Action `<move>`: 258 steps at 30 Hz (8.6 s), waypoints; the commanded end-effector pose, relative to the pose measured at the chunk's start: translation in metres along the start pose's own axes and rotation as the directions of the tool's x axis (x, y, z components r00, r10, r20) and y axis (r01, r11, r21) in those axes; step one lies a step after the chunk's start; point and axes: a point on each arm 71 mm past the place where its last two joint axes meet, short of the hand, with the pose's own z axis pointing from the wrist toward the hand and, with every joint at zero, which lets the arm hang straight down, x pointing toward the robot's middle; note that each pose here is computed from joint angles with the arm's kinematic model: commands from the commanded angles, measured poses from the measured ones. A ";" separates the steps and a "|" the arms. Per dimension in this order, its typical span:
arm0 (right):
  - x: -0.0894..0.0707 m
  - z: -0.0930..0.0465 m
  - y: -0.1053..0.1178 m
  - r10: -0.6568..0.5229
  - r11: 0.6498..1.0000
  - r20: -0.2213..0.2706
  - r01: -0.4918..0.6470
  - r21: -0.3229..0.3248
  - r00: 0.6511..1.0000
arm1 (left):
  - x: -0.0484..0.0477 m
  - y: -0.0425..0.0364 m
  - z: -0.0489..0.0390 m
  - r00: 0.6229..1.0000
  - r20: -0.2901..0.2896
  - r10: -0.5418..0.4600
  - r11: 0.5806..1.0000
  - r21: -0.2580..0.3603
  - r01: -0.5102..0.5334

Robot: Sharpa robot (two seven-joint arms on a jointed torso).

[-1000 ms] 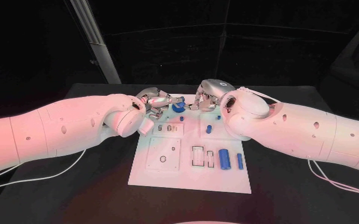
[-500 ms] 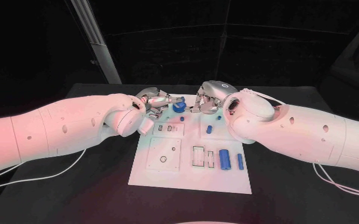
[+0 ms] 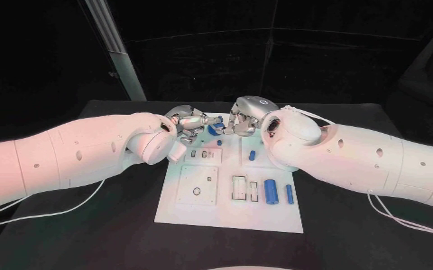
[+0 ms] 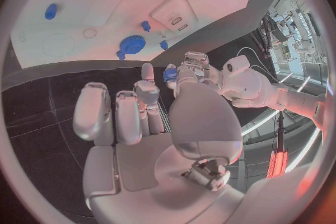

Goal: Assemble the parts on the task board

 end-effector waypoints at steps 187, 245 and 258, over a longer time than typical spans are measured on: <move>-0.085 -0.050 -0.099 0.654 0.750 0.146 -0.609 -0.259 0.743 | 0.0059 0.0036 0.0150 0.669 -0.279 0.689 0.604 -0.288 -0.743; -0.080 -0.040 -0.096 0.639 0.762 0.123 -0.602 -0.239 0.759 | -0.0050 -0.0444 0.0346 0.590 -0.656 0.471 0.579 -0.274 -0.768; -0.079 -0.038 -0.094 0.640 0.761 0.116 -0.604 -0.239 0.760 | -0.0120 -0.0465 0.0494 0.624 -0.624 0.469 0.568 -0.328 -0.755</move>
